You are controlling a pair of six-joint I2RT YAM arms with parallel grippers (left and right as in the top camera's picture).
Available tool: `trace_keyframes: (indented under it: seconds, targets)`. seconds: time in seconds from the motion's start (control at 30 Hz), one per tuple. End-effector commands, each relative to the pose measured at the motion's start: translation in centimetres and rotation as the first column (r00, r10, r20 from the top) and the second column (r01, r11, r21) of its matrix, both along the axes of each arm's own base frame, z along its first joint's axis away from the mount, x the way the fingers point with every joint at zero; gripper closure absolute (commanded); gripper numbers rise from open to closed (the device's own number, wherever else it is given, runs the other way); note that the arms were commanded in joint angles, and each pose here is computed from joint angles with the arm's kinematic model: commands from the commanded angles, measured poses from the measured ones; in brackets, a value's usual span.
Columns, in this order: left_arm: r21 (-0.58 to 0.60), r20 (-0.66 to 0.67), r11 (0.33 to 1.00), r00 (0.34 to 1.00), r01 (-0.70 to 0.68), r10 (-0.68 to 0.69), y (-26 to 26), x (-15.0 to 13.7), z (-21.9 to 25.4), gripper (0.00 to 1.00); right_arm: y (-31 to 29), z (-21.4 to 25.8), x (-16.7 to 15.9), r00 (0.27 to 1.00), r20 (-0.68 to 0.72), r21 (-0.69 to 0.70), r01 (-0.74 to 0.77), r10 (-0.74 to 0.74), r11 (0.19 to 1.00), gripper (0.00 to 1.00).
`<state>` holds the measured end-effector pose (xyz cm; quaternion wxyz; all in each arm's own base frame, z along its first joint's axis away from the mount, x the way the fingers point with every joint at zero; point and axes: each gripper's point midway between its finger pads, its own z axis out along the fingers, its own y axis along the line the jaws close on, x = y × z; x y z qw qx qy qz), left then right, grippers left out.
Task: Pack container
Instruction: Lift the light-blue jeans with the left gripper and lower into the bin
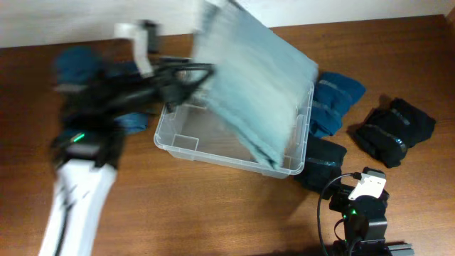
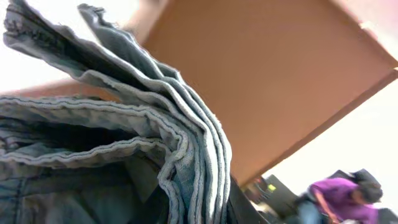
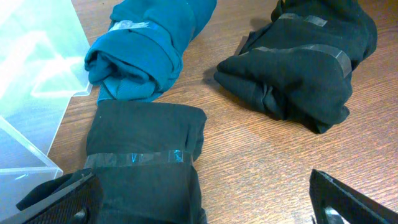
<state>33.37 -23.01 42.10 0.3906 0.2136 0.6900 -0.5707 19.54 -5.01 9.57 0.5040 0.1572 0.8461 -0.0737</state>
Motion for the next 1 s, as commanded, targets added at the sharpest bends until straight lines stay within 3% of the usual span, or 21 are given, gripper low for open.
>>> trace_keyframes:
  seconds: [0.0,0.17,0.7,0.97]
  targets:
    - [0.044,-0.056,0.997,0.996,-0.06,0.063,-3.7,2.7,-3.0,1.0,-0.2,-0.1,0.0,1.0,0.007,0.008,0.015,-0.015,1.0,0.02]
    - [0.136,-0.159,0.985,0.978,-0.11,0.131,-6.5,4.1,-7.8,1.0,-0.2,-0.1,0.0,1.0,0.007,0.008,0.015,-0.015,1.0,0.02]
    - [0.229,-0.16,0.961,0.968,-0.152,0.191,-9.3,5.6,-12.3,1.0,-0.2,-0.1,0.0,1.0,0.007,0.008,0.015,-0.015,1.0,0.02]
    - [0.309,-0.226,0.944,0.955,-0.115,0.191,-11.8,5.4,-17.1,1.0,-0.2,-0.1,0.0,1.0,0.007,0.008,0.015,-0.015,1.0,0.02]
